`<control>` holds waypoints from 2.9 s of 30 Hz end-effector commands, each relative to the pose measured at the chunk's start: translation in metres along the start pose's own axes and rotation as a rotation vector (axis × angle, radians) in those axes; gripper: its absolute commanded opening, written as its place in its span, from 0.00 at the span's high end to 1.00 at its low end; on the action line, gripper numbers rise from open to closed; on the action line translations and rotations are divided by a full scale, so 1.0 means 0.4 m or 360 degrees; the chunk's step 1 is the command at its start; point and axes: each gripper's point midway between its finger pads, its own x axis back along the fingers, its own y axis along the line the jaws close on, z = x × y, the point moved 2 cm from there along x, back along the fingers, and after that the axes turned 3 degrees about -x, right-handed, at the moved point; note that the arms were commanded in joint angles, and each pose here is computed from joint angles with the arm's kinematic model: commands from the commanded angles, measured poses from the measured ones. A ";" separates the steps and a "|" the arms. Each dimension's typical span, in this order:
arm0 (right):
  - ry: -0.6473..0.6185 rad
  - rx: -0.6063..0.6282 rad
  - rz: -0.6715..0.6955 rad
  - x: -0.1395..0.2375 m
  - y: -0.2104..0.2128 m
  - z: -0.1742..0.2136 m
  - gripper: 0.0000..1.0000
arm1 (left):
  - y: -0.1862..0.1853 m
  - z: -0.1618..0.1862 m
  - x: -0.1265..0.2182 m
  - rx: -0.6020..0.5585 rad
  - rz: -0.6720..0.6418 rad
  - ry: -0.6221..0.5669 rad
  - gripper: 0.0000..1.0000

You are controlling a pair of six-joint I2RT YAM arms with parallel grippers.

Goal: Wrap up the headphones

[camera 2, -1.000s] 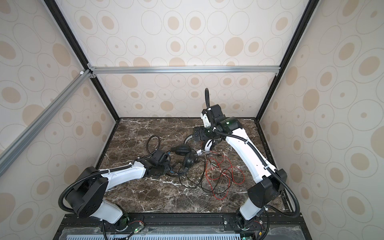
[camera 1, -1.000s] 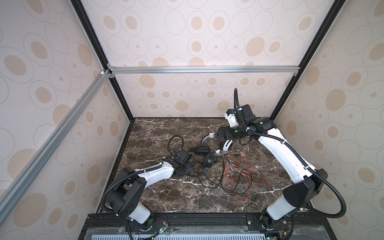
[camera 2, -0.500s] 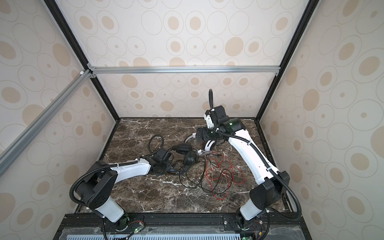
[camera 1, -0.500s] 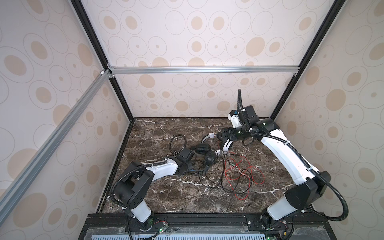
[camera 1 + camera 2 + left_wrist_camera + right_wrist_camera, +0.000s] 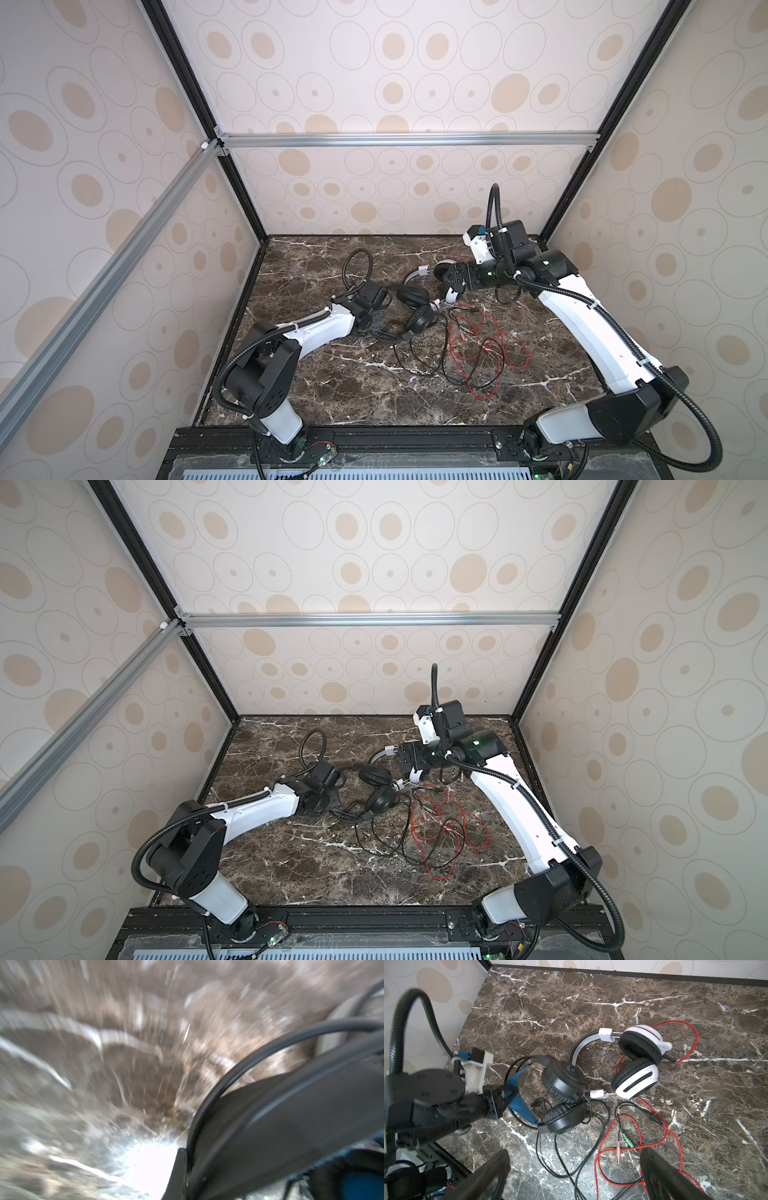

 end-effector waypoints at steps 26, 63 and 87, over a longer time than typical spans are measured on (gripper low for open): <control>-0.0717 0.0190 -0.0811 0.036 0.129 0.016 0.00 | -0.013 -0.512 0.605 -0.0549 0.0078 -0.0623 1.00; -0.0445 0.0015 -0.1217 -0.354 0.187 0.125 0.07 | -0.015 -0.559 0.845 -0.0101 0.0634 -0.0879 1.00; -0.0397 0.0004 -0.1255 -0.399 0.229 0.131 0.43 | 0.012 -0.584 0.834 -0.0027 0.0664 -0.0875 1.00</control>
